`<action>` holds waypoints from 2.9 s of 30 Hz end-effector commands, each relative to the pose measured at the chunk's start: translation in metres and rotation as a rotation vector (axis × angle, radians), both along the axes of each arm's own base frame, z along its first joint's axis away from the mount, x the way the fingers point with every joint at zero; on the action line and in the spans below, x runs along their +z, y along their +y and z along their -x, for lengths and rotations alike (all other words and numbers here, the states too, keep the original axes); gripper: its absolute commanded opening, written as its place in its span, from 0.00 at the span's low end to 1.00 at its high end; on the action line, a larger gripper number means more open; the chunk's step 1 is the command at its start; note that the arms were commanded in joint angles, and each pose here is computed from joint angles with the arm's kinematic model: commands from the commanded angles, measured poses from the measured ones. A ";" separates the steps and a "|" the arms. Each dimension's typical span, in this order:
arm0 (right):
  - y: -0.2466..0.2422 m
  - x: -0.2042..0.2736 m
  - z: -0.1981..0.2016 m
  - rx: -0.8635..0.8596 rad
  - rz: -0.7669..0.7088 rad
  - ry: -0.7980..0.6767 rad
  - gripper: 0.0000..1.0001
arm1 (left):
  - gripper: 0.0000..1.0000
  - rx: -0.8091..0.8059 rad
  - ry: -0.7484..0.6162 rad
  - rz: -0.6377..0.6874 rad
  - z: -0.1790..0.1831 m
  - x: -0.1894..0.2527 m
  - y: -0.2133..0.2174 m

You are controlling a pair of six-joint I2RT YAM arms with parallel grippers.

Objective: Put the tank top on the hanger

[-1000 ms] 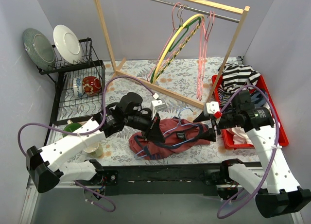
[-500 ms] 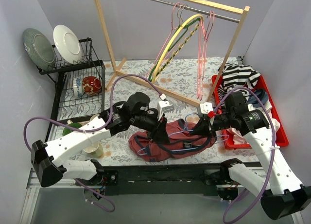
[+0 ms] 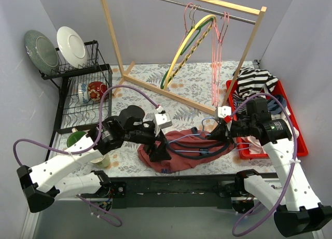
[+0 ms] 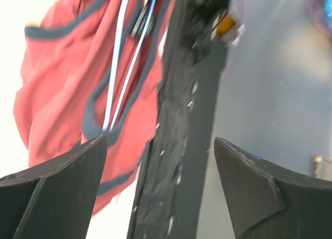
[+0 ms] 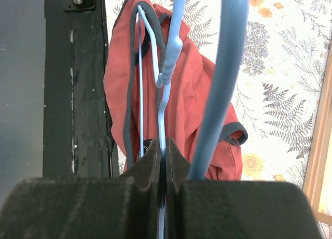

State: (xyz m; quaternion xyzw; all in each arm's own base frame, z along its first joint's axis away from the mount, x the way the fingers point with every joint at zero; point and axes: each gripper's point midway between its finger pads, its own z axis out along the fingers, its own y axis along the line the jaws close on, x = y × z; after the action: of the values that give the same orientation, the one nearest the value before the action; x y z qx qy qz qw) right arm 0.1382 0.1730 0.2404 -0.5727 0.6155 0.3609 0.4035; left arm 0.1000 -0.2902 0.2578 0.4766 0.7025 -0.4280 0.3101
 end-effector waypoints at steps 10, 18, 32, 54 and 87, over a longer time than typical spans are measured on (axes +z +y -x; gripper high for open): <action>0.005 0.031 0.004 0.035 -0.118 -0.011 0.01 | 0.82 -0.014 -0.154 -0.145 -0.020 -0.048 0.015; 0.003 0.030 0.007 0.039 -0.118 -0.008 0.01 | 0.83 0.011 -0.317 -0.089 -0.038 -0.018 0.013; 0.005 0.032 0.014 0.075 -0.138 -0.016 0.01 | 0.88 -0.025 -0.477 -0.011 -0.033 -0.008 0.024; 0.004 0.033 0.011 0.050 -0.129 -0.020 0.11 | 0.00 0.000 -0.170 -0.067 -0.025 -0.041 0.002; -0.047 0.056 -0.057 -0.409 -0.130 -0.109 0.85 | 0.00 0.750 0.271 -0.042 -0.046 -0.046 0.068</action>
State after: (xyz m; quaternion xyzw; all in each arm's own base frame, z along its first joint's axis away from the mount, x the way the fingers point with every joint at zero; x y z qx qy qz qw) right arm 0.1951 0.1234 0.2927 -0.4276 0.6853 0.2699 0.5241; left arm 0.1242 -0.2279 0.2079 0.1894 0.8674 -0.3412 0.3086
